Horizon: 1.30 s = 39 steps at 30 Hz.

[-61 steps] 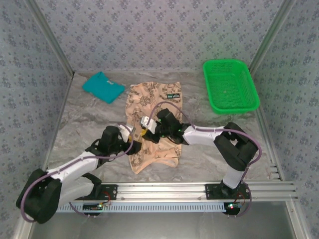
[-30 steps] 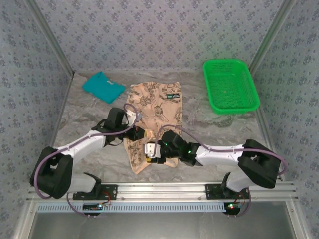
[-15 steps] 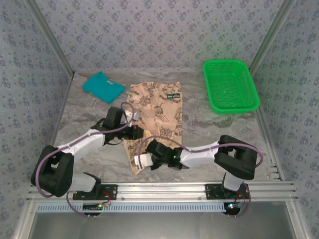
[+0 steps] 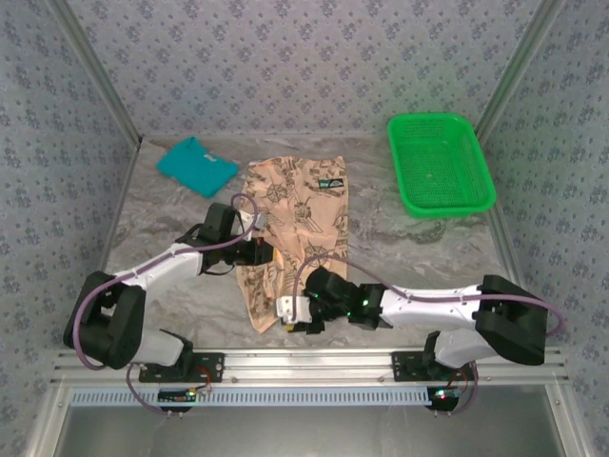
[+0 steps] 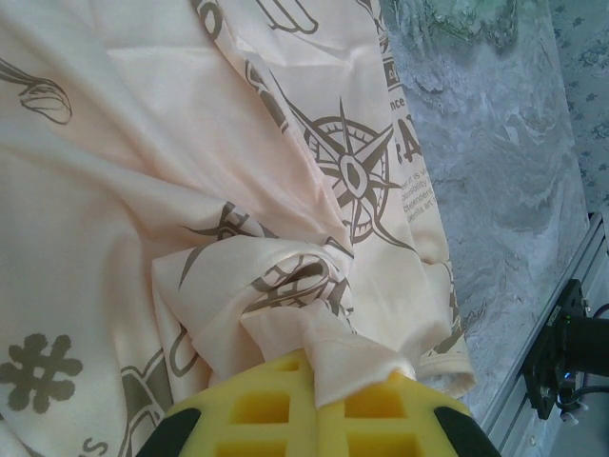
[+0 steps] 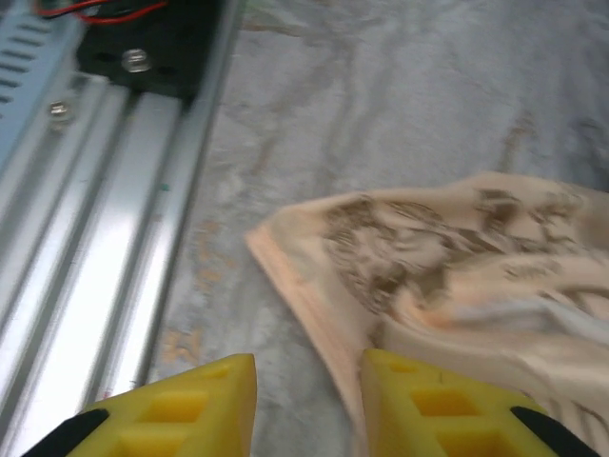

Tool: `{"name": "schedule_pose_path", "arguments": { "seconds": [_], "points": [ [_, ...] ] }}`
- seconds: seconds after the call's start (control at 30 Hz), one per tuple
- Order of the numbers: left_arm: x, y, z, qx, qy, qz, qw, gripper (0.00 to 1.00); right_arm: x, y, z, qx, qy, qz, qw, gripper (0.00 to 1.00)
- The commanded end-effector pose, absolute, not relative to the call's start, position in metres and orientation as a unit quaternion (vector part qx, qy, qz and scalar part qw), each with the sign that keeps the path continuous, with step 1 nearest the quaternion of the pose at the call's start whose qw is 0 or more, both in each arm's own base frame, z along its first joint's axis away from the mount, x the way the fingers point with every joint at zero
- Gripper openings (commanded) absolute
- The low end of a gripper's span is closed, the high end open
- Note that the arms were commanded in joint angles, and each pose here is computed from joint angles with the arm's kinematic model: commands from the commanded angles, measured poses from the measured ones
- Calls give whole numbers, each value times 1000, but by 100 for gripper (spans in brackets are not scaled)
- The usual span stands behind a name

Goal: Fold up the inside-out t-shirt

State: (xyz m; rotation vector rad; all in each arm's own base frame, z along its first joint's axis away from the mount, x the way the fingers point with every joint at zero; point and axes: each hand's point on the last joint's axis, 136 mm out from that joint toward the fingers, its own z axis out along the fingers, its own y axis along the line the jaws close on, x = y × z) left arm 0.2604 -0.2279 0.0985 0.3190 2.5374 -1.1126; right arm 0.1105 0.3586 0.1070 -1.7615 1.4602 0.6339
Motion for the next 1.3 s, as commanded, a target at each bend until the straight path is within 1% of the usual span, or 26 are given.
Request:
{"name": "schedule_pose_path", "arguments": {
  "seconds": [0.0, 0.17, 0.33, 0.47, 0.63, 0.73, 0.77, 0.87, 0.97, 1.03, 1.13, 1.2, 1.27],
  "points": [
    [262, -228, 107, 118, 890, -397, 190, 3, 131, 357, 124, -651, 588, 254, 407, 39],
    [258, -225, 107, 109, 891, -398, 192, 3, 152, 369, 113, -669, 585, 207, 408, 41],
    [257, -222, 103, 98, 895, -393, 186, 4, 145, 392, 105, -706, 550, 192, 403, 43],
    [257, -223, 102, 92, 896, -396, 181, 5, 146, 408, 98, -731, 537, 162, 389, 43],
    [256, -222, 99, 91, 898, -393, 178, 5, 166, 403, 62, -738, 566, 129, 344, 43],
    [256, -223, 101, 94, 896, -395, 179, 5, 154, 399, 56, -750, 564, 151, 309, 42],
    [256, -222, 102, 94, 897, -394, 180, 5, 149, 398, 56, -754, 562, 161, 300, 40],
    [257, -221, 102, 96, 897, -391, 183, 5, 124, 394, 65, -765, 550, 198, 269, 30],
    [259, -220, 101, 98, 898, -385, 188, 5, 94, 390, 77, -775, 540, 237, 228, 25],
    [260, -219, 100, 100, 901, -378, 190, 5, 73, 388, 79, -784, 531, 253, 199, 25],
    [262, -217, 98, 103, 904, -370, 188, 5, 51, 384, 81, -797, 518, 254, 177, 26],
    [262, -217, 97, 104, 905, -369, 185, 5, 48, 381, 86, -801, 517, 246, 175, 26],
    [262, -218, 95, 106, 905, -368, 183, 5, 50, 378, 100, -802, 511, 245, 188, 28]
  ]
}}
